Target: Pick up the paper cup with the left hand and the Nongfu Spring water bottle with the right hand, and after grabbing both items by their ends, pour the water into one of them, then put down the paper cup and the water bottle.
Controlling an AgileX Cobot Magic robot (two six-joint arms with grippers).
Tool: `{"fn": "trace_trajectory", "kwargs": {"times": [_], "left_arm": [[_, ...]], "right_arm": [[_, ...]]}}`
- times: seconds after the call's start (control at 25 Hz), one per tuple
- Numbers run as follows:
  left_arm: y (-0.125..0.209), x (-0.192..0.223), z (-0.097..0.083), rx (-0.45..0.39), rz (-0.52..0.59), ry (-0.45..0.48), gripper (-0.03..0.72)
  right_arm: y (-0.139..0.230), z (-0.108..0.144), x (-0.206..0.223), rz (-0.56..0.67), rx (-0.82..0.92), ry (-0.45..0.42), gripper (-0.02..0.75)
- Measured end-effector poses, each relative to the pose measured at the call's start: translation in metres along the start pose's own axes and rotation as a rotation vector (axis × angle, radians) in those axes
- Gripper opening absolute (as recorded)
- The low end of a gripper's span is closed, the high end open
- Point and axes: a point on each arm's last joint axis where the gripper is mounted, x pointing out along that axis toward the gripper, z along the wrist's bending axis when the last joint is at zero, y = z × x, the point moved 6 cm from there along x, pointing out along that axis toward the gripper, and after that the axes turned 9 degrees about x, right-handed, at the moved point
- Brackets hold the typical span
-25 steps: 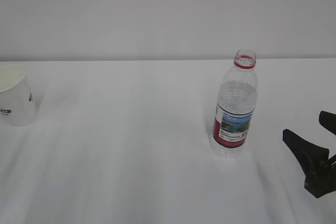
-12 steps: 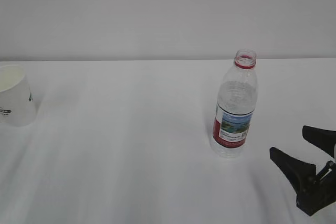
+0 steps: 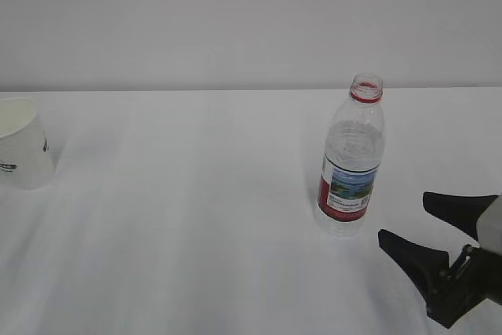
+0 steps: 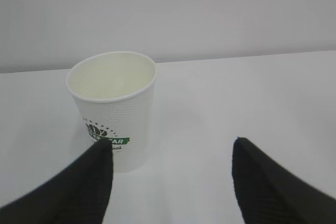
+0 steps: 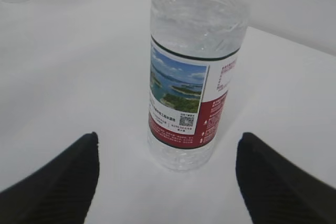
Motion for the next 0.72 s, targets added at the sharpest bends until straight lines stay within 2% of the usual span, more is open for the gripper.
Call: {"fn": "trace_trajectory", "kwargs": {"times": [0.72], "left_arm": [[-0.003,0.000,0.000,-0.013,-0.017,0.000,0.524]], "right_arm": [[0.005,-0.015,0.036,0.026,0.087,-0.016,0.629]]}}
